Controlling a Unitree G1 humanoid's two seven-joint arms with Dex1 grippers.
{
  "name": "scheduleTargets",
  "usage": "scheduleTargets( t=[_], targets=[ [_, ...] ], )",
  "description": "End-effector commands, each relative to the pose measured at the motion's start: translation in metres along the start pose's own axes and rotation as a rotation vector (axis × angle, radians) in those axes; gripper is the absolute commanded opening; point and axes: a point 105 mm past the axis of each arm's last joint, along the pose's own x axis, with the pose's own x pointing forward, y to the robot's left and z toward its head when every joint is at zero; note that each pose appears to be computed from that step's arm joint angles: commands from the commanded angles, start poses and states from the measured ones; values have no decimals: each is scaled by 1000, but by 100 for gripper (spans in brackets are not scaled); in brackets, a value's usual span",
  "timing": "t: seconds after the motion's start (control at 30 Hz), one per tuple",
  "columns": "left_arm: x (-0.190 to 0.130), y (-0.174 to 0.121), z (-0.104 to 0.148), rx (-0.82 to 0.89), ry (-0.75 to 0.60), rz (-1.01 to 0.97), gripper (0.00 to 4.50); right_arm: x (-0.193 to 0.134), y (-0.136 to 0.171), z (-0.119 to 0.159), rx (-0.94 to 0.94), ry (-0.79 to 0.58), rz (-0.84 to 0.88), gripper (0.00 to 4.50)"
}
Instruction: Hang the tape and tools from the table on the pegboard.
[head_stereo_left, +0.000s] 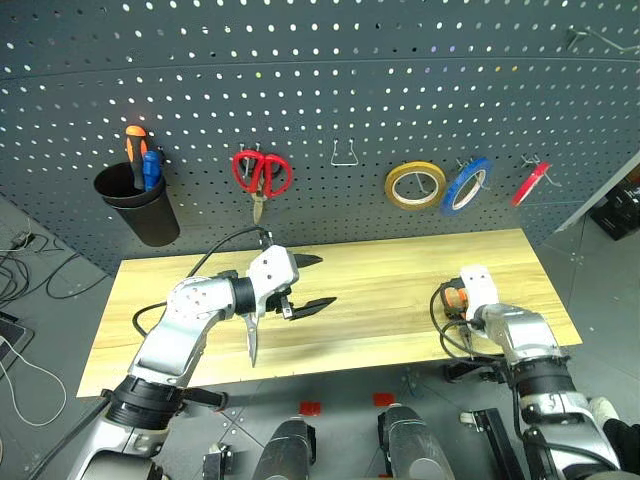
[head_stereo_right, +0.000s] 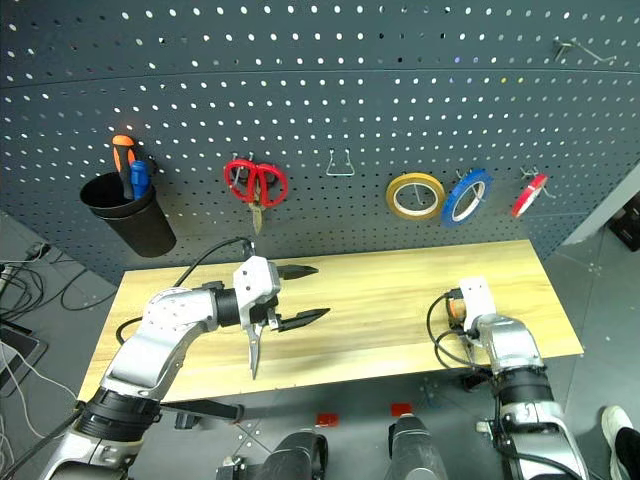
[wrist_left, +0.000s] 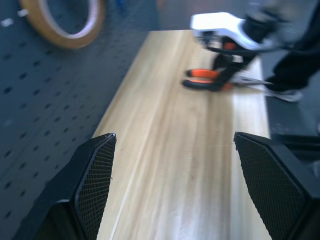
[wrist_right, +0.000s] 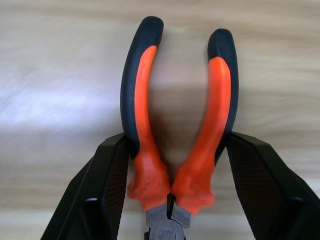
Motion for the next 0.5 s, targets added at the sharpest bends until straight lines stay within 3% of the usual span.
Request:
scheduleTargets(
  t=[0.03, 0.17, 0.27, 0.5],
  targets=[
    [-22, 14, 20, 5, -103, 139, 399, -41, 50, 63, -66, -319, 114, 273],
    [-40, 14, 18, -73, -128, 221, 399, -81, 90, 95, -63, -558, 178, 273],
    [-58, 18, 20, -145, -187, 328, 399, -126, 123, 147, -89, -865, 213, 273],
    [-69, 27, 27, -175, -208, 443, 399, -185, 149, 237, -81, -1281, 224, 273]
  ],
)
